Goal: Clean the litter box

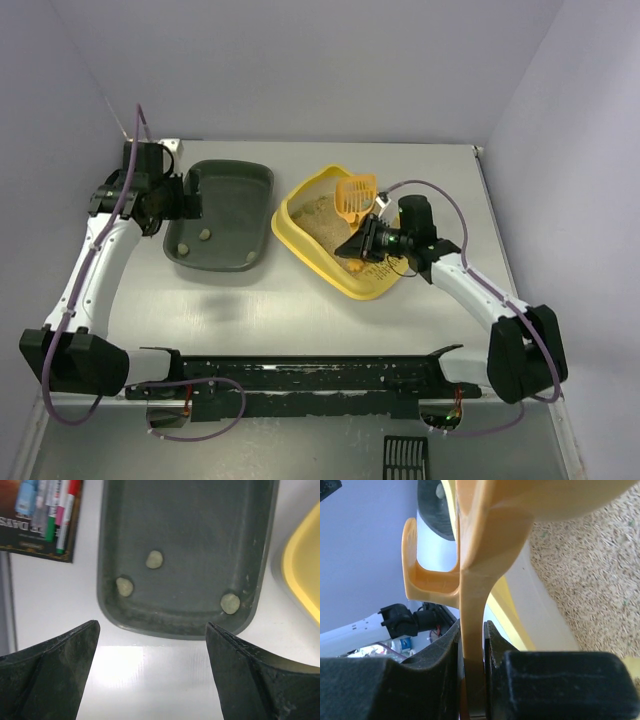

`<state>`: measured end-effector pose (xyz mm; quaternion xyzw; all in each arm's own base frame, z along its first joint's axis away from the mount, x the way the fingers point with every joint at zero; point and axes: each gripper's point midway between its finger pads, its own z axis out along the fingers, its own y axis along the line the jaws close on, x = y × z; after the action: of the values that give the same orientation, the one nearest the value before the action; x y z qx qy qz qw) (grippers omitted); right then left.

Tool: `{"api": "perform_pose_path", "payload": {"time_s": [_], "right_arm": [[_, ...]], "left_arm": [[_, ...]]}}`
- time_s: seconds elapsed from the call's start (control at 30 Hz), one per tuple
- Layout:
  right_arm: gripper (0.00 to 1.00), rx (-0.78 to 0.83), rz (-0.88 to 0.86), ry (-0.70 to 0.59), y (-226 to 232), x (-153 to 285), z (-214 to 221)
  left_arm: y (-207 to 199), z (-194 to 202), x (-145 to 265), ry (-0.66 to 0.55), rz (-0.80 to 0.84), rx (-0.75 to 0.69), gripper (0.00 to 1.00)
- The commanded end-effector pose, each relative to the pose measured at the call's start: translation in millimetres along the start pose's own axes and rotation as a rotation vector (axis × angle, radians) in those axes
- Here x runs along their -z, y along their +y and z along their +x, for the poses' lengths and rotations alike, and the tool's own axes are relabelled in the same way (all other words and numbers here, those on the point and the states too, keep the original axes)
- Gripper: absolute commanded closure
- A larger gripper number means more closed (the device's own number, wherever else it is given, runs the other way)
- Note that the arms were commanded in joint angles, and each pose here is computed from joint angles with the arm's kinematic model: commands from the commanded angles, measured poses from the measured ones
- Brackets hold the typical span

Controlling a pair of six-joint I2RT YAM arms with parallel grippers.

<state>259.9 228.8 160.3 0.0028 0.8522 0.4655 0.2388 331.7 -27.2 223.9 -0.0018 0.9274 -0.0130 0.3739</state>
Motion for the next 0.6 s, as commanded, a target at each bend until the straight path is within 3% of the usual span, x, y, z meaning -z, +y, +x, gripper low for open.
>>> {"api": "perform_pose_path", "payload": {"time_s": [0.0, 0.13, 0.33, 0.57], "right_arm": [[1.00, 0.070, -0.139, 0.008, 33.6, -8.7, -16.9], [1.00, 0.085, -0.205, 0.007, 49.4, -27.4, -26.3], [1.00, 0.166, -0.294, 0.050, 93.1, -57.9, -36.5], [1.00, 0.213, -0.393, 0.160, 147.2, -100.8, -12.5]], "left_arm": [[26.4, -7.0, 28.8, 0.002, -0.134, -0.009, 0.02], [36.4, -24.7, 49.5, -0.068, -0.188, -0.009, 0.03], [55.3, -35.5, 70.3, -0.064, -0.290, -0.014, 0.02], [71.9, -44.5, 80.7, -0.072, -0.275, 0.078, 0.01]]}}
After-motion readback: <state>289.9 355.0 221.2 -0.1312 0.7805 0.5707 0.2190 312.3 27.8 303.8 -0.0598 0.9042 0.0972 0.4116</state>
